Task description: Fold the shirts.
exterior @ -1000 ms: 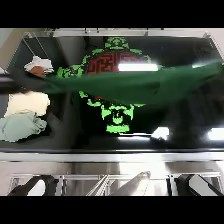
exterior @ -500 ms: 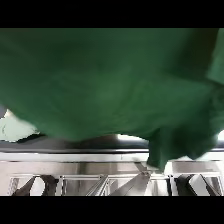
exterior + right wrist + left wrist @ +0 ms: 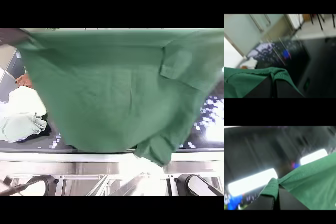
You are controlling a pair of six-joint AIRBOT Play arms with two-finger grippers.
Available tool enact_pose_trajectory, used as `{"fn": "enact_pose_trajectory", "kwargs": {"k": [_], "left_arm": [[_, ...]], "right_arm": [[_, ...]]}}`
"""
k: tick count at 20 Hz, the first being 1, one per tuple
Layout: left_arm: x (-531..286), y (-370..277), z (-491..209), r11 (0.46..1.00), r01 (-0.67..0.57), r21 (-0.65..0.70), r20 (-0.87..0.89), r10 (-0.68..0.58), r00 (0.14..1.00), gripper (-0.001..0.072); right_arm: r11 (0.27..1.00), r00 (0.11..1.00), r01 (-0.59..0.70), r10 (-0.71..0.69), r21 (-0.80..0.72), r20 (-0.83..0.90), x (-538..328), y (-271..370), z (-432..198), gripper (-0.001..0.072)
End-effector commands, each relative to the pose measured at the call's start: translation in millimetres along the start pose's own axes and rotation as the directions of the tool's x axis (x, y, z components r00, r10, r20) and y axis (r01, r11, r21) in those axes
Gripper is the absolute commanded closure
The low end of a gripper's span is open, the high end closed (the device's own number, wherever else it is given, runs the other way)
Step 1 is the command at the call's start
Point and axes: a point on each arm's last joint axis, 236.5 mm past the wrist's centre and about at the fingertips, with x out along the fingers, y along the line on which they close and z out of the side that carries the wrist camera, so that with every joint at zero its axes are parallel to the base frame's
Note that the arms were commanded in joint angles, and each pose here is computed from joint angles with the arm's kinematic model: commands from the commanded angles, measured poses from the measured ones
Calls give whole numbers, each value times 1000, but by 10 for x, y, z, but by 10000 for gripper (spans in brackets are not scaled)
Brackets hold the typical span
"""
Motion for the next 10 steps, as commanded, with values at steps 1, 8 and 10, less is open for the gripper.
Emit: {"fn": "enact_pose_trajectory", "kwargs": {"k": [1,8,10], "left_arm": [[984,934,-654,985,-9,-170,-236,-32,971,679],[2257,2101,-1190,954,-37,-298,-298,-57,953,679],[2378,2244,-1051,959,-42,-281,-269,-37,963,679]], "right_arm": [[989,981,116,-99,92,-168,609,-929,-679,685],[925,986,147,-107,351,-130,1504,-2179,-1678,686],[911,990,141,-119,387,-79,1528,-2376,-1688,686]]}}
